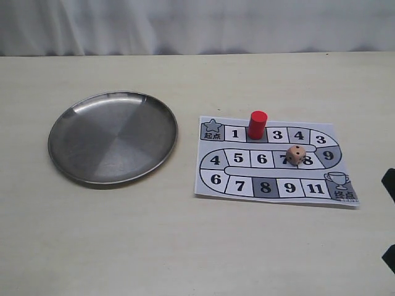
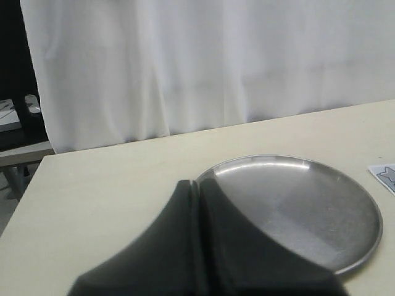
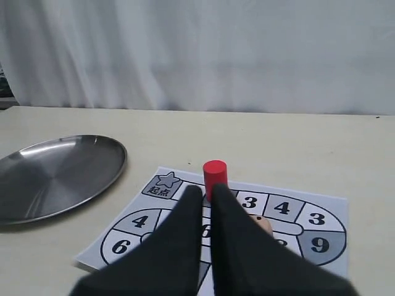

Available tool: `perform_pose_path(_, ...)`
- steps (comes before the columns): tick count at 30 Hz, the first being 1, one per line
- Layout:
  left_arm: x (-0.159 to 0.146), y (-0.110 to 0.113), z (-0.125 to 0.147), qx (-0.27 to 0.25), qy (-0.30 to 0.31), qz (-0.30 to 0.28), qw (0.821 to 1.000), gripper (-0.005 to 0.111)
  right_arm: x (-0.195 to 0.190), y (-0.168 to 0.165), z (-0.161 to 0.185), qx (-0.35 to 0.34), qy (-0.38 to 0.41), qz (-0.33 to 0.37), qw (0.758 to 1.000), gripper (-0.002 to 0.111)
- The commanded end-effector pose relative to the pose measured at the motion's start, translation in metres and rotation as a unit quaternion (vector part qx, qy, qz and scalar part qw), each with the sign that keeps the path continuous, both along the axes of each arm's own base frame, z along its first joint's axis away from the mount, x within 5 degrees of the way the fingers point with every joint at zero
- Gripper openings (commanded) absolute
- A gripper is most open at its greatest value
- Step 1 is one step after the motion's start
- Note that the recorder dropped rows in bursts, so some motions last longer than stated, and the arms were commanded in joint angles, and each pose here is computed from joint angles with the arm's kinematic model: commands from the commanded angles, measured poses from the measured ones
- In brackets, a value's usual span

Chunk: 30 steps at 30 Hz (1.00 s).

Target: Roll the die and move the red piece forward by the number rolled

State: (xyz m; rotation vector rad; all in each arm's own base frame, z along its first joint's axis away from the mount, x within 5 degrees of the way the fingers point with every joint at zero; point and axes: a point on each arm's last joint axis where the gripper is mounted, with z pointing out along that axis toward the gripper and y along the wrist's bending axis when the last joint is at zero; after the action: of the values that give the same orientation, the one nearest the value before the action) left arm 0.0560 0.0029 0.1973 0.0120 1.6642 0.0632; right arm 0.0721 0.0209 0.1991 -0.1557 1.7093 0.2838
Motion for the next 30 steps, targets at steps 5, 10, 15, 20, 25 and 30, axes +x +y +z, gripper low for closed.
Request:
perform_pose_path(5, 0.0, -0.001, 0.0, -0.001, -0.004, -0.005, 1.0, 0.0, 0.0, -0.003, 0.0, 0.019, 0.004, -0.024, 1.0, 0.004)
perform_pose_path(10, 0.0, -0.001, 0.0, -0.001, -0.004, -0.005, 1.0, 0.0, -0.001, -0.018, 0.003, 0.023, -0.019, -0.126, 0.992, 0.004)
perform_pose_path(15, 0.0, -0.001, 0.0, -0.001, -0.004, -0.005, 1.0, 0.0, -0.011, -0.027, 0.005, 0.034, -0.049, -0.191, 0.98, 0.004)
perform_pose_path(20, 0.0, -0.001, 0.0, -0.001, -0.004, -0.005, 1.0, 0.0, -0.016, -0.027, 0.003, 0.032, -0.047, -0.2, 0.978, 0.004)
perform_pose_path(25, 0.0, -0.001, 0.0, -0.001, -0.004, -0.005, 1.0, 0.0, -0.017, -0.028, -0.005, 0.006, -0.008, -0.199, 0.98, 0.004)
perform_pose_path(30, 0.0, -0.001, 0.0, -0.001, -0.004, -0.005, 1.0, 0.0, -0.017, -0.028, -0.006, 0.005, -0.003, -0.199, 0.98, 0.004)
